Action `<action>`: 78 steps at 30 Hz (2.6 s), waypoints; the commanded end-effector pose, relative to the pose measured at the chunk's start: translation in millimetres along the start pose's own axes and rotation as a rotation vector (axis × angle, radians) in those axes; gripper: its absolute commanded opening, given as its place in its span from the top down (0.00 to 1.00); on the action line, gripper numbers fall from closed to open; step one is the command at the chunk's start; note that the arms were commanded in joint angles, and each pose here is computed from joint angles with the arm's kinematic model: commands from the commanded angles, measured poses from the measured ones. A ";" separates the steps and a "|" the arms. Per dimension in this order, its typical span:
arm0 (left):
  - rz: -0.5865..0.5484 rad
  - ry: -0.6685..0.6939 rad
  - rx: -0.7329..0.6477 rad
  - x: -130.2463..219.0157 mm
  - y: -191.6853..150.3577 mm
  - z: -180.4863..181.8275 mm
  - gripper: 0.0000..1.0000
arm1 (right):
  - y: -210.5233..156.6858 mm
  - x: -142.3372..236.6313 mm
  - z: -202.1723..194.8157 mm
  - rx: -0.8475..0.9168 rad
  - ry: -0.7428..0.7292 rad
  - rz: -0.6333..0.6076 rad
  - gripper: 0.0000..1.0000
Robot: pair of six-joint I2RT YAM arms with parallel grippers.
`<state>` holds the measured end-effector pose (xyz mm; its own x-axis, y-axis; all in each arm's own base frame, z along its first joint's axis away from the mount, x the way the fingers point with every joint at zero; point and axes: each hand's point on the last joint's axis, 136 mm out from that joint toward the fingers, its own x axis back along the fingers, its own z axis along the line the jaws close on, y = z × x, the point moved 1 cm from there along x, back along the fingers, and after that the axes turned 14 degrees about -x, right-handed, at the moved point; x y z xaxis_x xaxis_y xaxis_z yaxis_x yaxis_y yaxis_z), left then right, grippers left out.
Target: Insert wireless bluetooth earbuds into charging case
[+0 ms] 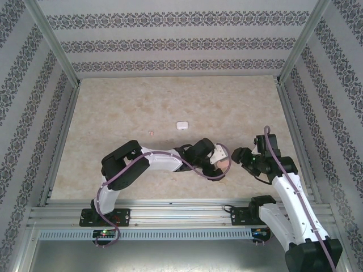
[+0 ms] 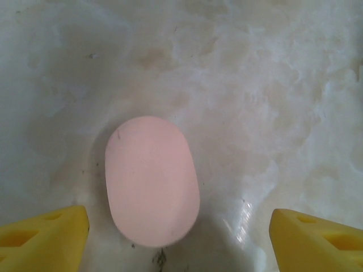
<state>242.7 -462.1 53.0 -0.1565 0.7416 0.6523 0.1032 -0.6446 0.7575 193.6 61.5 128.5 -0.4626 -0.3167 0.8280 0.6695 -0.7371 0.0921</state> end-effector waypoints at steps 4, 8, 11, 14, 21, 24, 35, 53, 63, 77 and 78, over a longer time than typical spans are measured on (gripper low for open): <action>-0.010 0.017 -0.052 -18.4 6.6 1.6 0.22 | -5.2 -0.7 -6.5 0.011 -0.006 0.031 0.41; 0.006 0.011 -0.057 -27.8 0.5 2.4 0.25 | -4.0 -2.7 -5.5 0.007 -0.002 0.036 0.41; 0.019 0.006 -0.058 -32.6 -3.6 2.8 0.31 | -3.3 -3.1 -5.2 0.009 -0.004 0.039 0.41; 0.021 0.006 -0.067 -34.2 -4.5 2.8 0.38 | -2.1 -3.0 -5.0 0.009 -0.006 0.038 0.41; -0.018 0.011 -0.092 -27.2 -1.0 1.3 0.61 | -0.2 -1.7 -3.1 0.005 -0.002 0.040 0.41; -0.076 0.007 -0.082 -17.2 5.4 0.0 0.71 | 0.7 0.2 -0.9 0.002 0.004 0.039 0.41; -0.265 0.053 0.086 57.0 6.2 31.5 0.80 | -3.4 14.3 18.0 -0.014 0.071 0.066 0.44; -0.335 0.089 -0.018 241.3 -7.1 29.1 0.79 | -93.5 48.6 173.4 0.412 0.231 0.269 0.44; -0.407 0.030 -0.096 276.8 5.9 -4.2 0.80 | -139.3 41.4 202.5 0.440 0.319 0.438 0.43; -0.411 0.005 -0.040 279.4 7.1 -7.7 0.81 | -158.4 28.2 212.9 0.444 0.358 0.515 0.42; -0.409 0.006 -0.027 278.8 6.4 -7.2 0.81 | -158.8 28.8 212.0 0.442 0.361 0.515 0.42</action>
<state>203.1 -257.5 234.2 -0.2331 0.9160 0.3266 0.0044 -0.3349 0.9422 201.7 277.0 243.5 -0.1622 -0.7256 0.6688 0.9783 -0.2069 0.0128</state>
